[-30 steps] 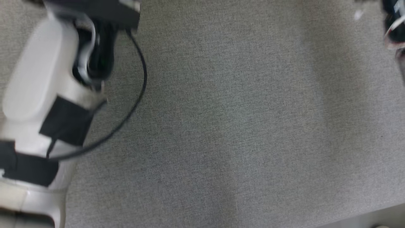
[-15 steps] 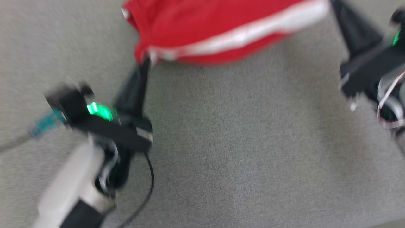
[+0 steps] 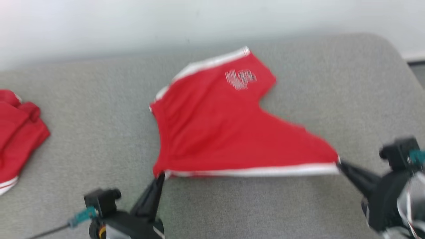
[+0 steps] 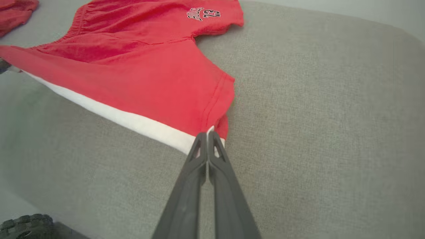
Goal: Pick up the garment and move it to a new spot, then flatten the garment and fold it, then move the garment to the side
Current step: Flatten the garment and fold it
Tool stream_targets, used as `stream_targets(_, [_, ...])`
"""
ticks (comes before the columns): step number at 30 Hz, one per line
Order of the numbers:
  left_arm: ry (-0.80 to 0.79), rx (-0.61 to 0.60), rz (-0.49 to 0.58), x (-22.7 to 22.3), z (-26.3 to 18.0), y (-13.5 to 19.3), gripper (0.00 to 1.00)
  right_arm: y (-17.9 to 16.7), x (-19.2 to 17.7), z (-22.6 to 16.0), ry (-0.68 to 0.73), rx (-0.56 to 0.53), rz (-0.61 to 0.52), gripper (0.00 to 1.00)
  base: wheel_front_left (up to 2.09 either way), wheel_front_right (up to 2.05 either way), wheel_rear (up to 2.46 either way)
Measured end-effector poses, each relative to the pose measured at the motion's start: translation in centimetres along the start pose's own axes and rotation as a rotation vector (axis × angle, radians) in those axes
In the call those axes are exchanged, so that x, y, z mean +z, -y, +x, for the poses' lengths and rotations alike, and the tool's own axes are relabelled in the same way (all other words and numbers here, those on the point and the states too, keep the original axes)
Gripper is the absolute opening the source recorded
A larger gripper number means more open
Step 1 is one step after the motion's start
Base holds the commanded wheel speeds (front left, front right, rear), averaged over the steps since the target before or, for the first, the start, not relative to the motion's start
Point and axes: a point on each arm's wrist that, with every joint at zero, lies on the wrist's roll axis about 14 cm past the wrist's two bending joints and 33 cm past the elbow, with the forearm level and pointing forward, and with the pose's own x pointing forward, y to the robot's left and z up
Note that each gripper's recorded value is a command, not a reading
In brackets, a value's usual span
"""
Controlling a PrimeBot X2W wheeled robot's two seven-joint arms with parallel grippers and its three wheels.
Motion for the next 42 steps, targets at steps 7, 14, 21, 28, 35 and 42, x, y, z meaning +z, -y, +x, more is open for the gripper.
stream_targets(7, [-0.109, 0.033, 0.022, -3.1, -4.3, 0.3, 0.0, -2.3, -5.2, -5.2, -0.127, 0.015, 0.128, 0.0, 0.0, 0.0, 0.0])
stream_targets(14, [-0.313, 0.089, -0.014, -7.5, -9.1, -0.2, 0.0, -4.7, -10.2, -8.3, -0.253, 0.016, 0.264, 0.0, 0.0, 0.0, 0.0])
stream_targets(21, [-0.431, 0.099, -0.064, -9.7, -11.9, 0.2, 0.0, -6.0, -11.9, -9.8, -0.298, 0.0, 0.332, 0.0, 0.0, 0.0, 0.0])
stream_targets(28, [-0.362, 0.081, -0.068, -8.5, -11.3, 0.9, 0.0, -5.6, -9.7, -9.9, -0.22, -0.017, 0.286, 0.0, 0.0, 0.0, 0.0])
stream_targets(35, [-0.264, 0.051, -0.058, -6.0, -9.1, 1.9, 0.0, -3.2, -4.7, -8.4, -0.07, -0.052, 0.115, 0.0, 0.0, 0.0, 0.0])
stream_targets(42, [-0.132, 0.044, -0.066, -1.9, -4.9, 2.9, 0.0, -0.6, 0.6, -5.0, 0.064, -0.095, -0.073, 0.0, 0.0, 0.0, 0.0])
